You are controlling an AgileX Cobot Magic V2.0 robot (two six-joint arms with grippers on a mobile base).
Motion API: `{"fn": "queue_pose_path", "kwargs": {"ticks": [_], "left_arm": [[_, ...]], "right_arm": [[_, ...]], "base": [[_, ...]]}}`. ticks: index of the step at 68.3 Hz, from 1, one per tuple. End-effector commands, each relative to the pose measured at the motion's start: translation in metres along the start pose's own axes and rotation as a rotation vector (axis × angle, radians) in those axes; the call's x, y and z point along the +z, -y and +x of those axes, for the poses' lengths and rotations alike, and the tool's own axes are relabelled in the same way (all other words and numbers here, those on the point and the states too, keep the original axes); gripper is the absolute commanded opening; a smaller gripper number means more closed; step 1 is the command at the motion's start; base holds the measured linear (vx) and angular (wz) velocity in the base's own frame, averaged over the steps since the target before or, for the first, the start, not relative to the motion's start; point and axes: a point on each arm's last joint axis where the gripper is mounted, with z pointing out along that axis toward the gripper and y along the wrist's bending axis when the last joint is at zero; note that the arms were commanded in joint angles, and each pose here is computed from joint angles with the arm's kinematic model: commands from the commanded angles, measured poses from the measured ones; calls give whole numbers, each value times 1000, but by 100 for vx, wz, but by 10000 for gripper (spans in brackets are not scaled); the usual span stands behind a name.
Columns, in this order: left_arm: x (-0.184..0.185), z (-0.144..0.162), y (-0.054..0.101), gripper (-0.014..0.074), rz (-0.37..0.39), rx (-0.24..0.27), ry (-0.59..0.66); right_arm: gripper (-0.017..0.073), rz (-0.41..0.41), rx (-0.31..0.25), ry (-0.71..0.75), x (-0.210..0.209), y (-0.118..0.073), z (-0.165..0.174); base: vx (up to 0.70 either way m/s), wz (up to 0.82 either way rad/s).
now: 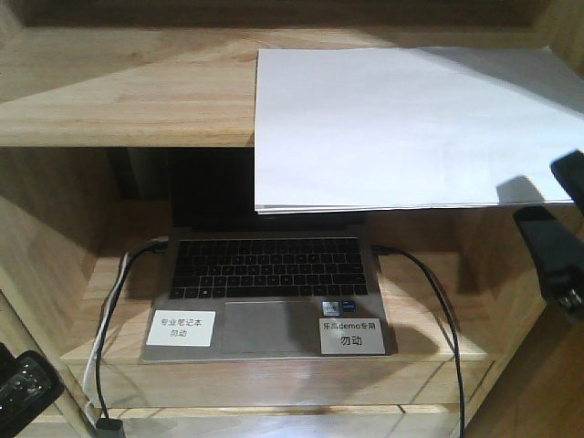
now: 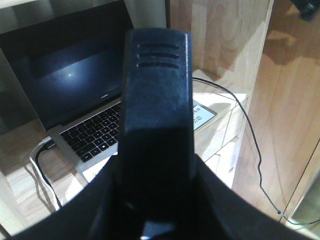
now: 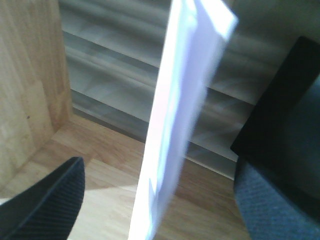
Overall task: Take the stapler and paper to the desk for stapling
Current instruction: 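Reach the right gripper to the overhanging edge of the white paper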
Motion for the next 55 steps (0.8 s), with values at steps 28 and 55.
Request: {"fn": "queue_pose_path", "kwargs": {"ticks": [28,55], "left_arm": [[-3,-17,-1,-6,-11,-20,125],[-3,-17,-1,-6,-11,-20,125]], "right_arm": [[503,-97,28,-6,41,-14,-19],[-16,-181,35,-78,38,-26,-13]], "base": [[0,0],[0,0]]}}
